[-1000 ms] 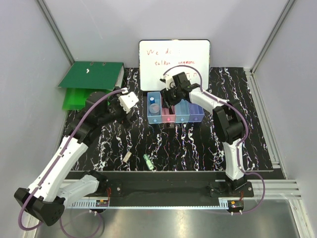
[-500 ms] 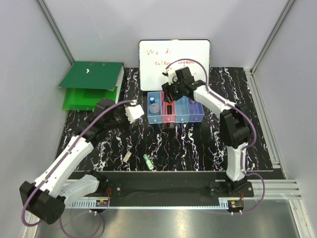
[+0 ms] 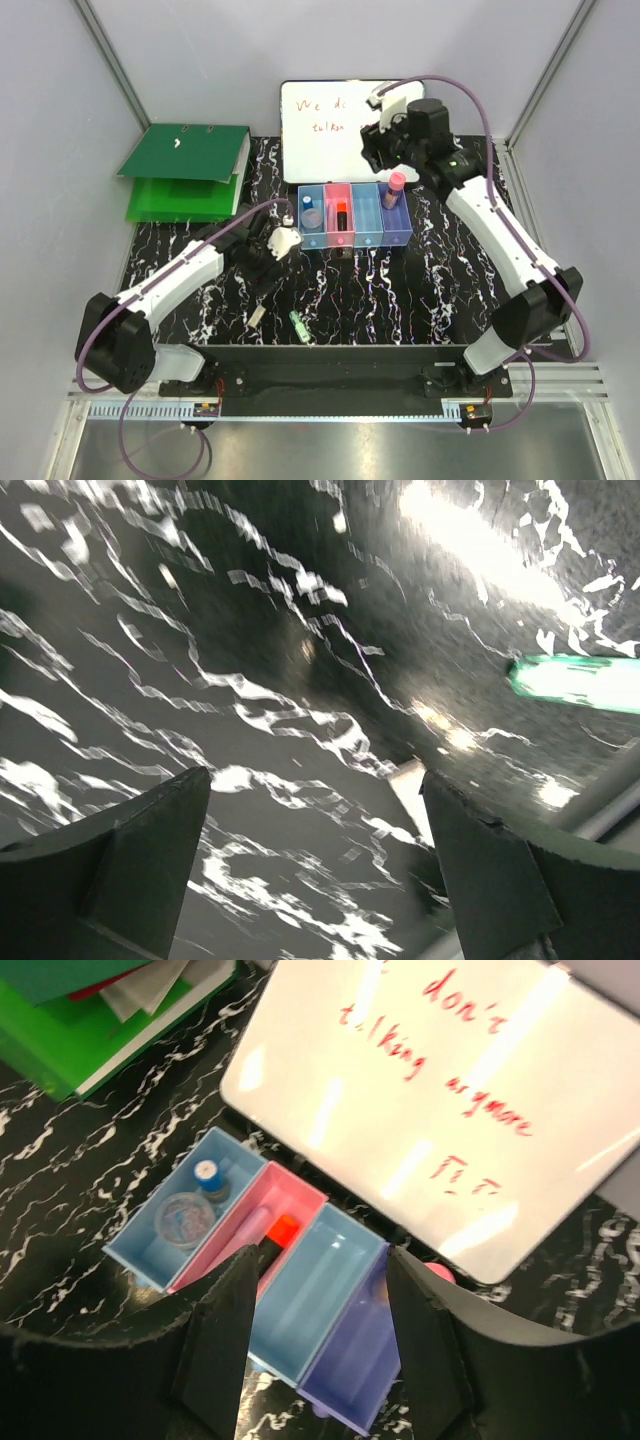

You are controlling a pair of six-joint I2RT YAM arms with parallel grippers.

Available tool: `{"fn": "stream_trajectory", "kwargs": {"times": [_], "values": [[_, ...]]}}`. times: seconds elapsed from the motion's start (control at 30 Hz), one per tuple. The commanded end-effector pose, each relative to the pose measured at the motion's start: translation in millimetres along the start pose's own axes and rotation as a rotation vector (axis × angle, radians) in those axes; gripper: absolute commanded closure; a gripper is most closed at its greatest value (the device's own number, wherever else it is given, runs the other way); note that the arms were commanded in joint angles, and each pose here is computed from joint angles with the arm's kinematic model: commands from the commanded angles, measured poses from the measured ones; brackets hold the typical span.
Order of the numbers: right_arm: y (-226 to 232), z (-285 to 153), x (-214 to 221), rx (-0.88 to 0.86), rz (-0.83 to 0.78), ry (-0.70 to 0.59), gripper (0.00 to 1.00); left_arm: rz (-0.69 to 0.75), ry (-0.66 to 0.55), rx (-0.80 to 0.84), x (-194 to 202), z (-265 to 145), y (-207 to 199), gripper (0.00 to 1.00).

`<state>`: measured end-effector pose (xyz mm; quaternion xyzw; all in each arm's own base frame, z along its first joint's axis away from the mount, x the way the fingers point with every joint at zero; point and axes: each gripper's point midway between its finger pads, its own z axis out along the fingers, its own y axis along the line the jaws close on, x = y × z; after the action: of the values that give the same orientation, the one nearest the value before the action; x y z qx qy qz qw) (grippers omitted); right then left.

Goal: Sort the stationery into containers
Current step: Pick up the stationery from the center of the board.

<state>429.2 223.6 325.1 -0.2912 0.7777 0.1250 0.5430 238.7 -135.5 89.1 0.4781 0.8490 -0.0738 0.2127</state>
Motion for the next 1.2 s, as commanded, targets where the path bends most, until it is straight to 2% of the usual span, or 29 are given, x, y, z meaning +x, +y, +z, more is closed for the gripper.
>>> {"fn": "stream_trajectory", "kwargs": {"times": [0.0,0.13,0.23,0.3,0.37,0.43,0.6,0.73,0.87,1.17], "values": [[-26,-34,-28,0.098,-0.045,-0.061,0.38,-0.188,0.077,0.005,14,-3,-13,0.08],[-31,-45,-29,0.124,-0.051,-0.067,0.37,-0.226,0.114,-0.010,16,0,-10,0.06],[-31,-49,-28,0.129,-0.043,-0.069,0.37,-0.225,0.187,-0.031,24,6,-5,0.07],[-31,-51,-28,0.131,-0.044,-0.073,0.37,-0.155,0.242,-0.040,39,11,-2,0.08],[-33,-52,-27,0.140,-0.049,-0.069,0.37,-0.073,0.258,-0.079,47,13,9,0.12],[-33,-53,-25,0.142,-0.058,-0.069,0.37,-0.031,0.264,-0.074,57,12,8,0.12],[-36,-52,-21,0.154,-0.078,-0.061,0.37,-0.028,0.267,0.114,68,7,-31,0.12],[-36,-51,-21,0.154,-0.076,-0.067,0.37,0.004,0.315,0.168,88,9,-45,0.13],[-38,-51,-19,0.165,-0.084,-0.061,0.37,0.008,0.278,0.268,86,9,-65,0.14],[-37,-53,-22,0.163,-0.078,-0.071,0.37,-0.003,0.294,0.303,78,26,-77,0.14]]}}
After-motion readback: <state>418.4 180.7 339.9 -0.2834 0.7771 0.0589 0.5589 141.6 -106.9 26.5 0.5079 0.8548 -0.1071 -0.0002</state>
